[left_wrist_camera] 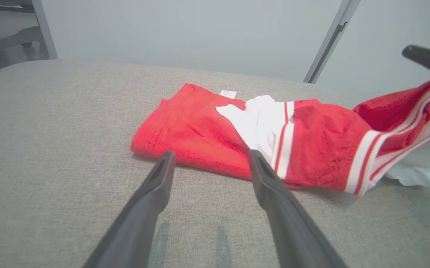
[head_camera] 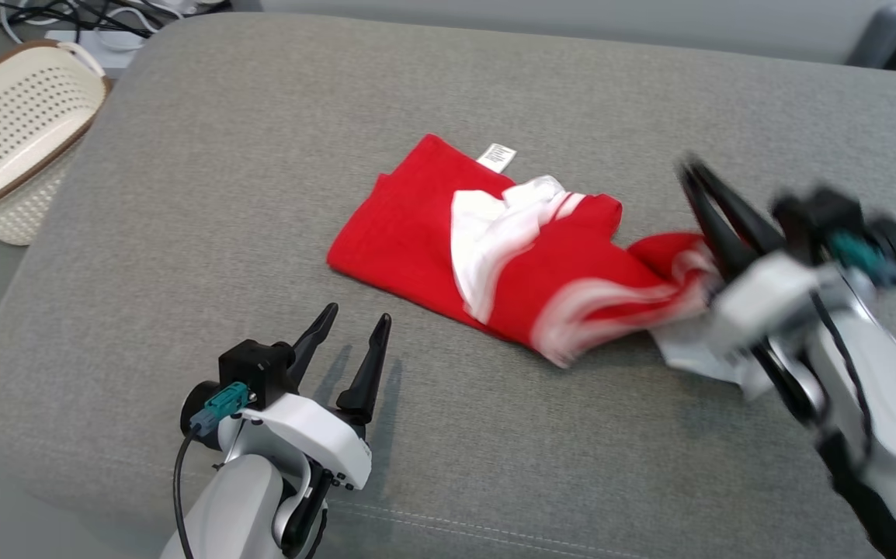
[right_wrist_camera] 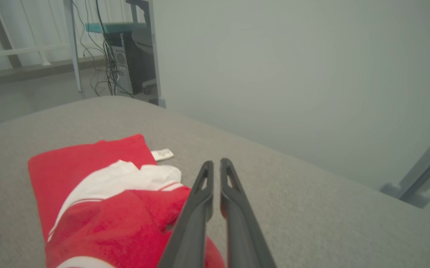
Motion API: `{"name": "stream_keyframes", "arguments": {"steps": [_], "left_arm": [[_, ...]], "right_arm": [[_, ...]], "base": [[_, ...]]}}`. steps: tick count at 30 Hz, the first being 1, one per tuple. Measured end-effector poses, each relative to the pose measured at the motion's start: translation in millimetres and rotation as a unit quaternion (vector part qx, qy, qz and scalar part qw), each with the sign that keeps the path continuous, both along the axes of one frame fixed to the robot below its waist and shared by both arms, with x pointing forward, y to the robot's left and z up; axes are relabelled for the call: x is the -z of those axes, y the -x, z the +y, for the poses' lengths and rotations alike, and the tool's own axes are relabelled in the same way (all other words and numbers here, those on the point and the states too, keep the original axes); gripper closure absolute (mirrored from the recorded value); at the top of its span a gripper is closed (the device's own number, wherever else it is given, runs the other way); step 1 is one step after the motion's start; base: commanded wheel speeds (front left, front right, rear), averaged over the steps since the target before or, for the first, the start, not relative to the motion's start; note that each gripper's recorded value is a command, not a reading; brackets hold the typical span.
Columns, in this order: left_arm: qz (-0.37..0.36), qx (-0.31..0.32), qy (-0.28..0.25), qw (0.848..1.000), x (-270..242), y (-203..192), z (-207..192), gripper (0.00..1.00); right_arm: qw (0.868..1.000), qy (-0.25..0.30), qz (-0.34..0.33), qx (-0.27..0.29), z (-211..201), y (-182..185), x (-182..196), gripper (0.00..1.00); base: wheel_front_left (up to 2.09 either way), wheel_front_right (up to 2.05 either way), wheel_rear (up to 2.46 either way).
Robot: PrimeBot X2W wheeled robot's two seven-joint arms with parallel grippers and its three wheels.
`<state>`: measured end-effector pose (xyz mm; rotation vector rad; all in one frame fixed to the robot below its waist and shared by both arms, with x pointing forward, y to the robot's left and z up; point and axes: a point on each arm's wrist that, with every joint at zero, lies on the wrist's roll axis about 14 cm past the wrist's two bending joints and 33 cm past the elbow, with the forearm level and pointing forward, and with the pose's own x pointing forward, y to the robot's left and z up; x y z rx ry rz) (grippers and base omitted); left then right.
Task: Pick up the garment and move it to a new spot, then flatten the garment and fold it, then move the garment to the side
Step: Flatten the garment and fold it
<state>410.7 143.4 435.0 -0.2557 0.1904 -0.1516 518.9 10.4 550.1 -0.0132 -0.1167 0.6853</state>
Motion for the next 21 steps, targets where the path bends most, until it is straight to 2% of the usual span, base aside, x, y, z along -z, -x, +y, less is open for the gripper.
{"name": "stream_keyframes", "arguments": {"steps": [2,4,5,6,7,10,13,14,18,21], "left_arm": [[0.004,0.007,-0.001,1.0,3.4,-1.5,-3.5,0.0],[0.009,0.015,-0.004,1.0,7.7,-3.4,-6.5,0.0],[0.012,0.02,-0.006,1.0,10.2,-4.4,-8.1,0.0],[0.014,0.024,-0.008,1.0,12.4,-5.6,-9.7,0.0],[0.016,0.029,-0.01,0.999,14.7,-6.7,-10.9,0.0],[0.016,0.043,-0.01,0.999,15.9,-13.0,-20.0,0.0],[0.012,0.054,-0.007,0.998,13.9,-17.3,-28.4,0.0],[0.009,0.056,-0.007,0.998,12.2,-18.4,-29.6,0.0],[0.003,0.058,-0.005,0.998,7.4,-18.7,-33.3,0.0],[0.007,0.05,-0.001,0.999,8.5,-15.3,-29.4,0.0]], "right_arm": [[0.994,0.056,0.08,0.043,-48.7,8.6,67.2,1.0],[0.986,0.071,0.121,0.086,-86.2,10.9,95.8,1.0],[0.984,0.066,0.126,0.103,-97.4,8.3,97.8,0.73],[0.982,0.058,0.131,0.119,-106.2,5.4,98.6,0.15],[0.981,0.054,0.136,0.129,-110.5,3.8,100.1,0.0],[0.978,0.03,0.135,0.159,-122.5,-2.5,94.7,0.0],[0.978,0.02,0.101,0.183,-133.5,-13.3,74.0,0.0],[0.98,0.014,0.087,0.176,-126.1,-14.9,64.2,0.0],[0.995,0.0,0.054,0.086,-47.2,-1.5,37.2,0.0],[0.997,0.002,0.074,0.01,13.2,20.7,40.1,0.0]], "base": [[0.0,0.0,0.0],[0.0,0.0,0.0],[0.0,0.0,0.0],[0.0,0.0,0.0],[0.0,0.0,0.0],[0.0,0.0,0.0],[0.0,0.0,0.0],[0.0,0.0,0.0],[0.0,0.0,0.0],[0.0,0.0,0.0]]}}
